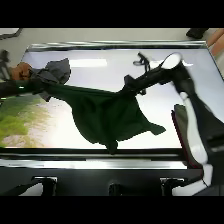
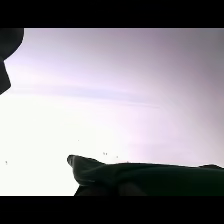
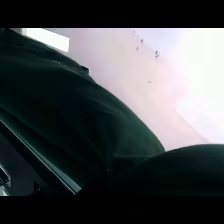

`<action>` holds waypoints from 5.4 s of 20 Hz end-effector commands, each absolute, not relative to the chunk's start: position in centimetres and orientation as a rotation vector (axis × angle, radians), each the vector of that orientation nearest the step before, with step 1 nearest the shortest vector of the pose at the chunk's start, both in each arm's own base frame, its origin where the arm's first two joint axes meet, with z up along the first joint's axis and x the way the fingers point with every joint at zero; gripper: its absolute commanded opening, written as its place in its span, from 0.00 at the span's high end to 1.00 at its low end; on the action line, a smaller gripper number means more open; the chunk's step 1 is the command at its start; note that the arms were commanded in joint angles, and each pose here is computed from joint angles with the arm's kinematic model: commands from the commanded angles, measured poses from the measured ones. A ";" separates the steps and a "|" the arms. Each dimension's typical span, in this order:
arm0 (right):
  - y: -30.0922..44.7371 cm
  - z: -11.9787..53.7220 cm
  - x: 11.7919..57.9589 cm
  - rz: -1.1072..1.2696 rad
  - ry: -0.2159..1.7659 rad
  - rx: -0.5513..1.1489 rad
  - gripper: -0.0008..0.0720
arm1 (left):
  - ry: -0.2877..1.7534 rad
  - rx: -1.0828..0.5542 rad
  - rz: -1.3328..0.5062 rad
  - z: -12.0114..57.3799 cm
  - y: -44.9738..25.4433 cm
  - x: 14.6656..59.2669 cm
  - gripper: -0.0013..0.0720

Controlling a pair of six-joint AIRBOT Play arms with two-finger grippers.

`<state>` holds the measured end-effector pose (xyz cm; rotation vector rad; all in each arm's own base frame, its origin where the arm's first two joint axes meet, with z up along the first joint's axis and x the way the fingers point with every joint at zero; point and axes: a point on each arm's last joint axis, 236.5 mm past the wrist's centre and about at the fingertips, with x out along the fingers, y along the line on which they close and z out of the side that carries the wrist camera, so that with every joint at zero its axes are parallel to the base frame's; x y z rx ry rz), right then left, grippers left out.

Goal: Fold the shirts.

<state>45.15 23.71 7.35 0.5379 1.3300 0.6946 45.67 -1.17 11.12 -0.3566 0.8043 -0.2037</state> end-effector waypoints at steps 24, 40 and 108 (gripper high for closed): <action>-3.3 -4.3 29.3 -0.062 1.771 0.476 0.20 | 1.500 -0.839 -0.375 -10.2 -15.5 28.6 0.18; -1.6 -10.8 34.2 -0.037 1.587 0.611 0.33 | 1.364 -0.761 -0.350 -9.6 -16.1 31.1 0.93; -1.9 -4.8 44.9 -0.169 1.531 0.221 0.94 | 1.577 -0.361 -0.271 -3.8 -4.2 40.6 0.93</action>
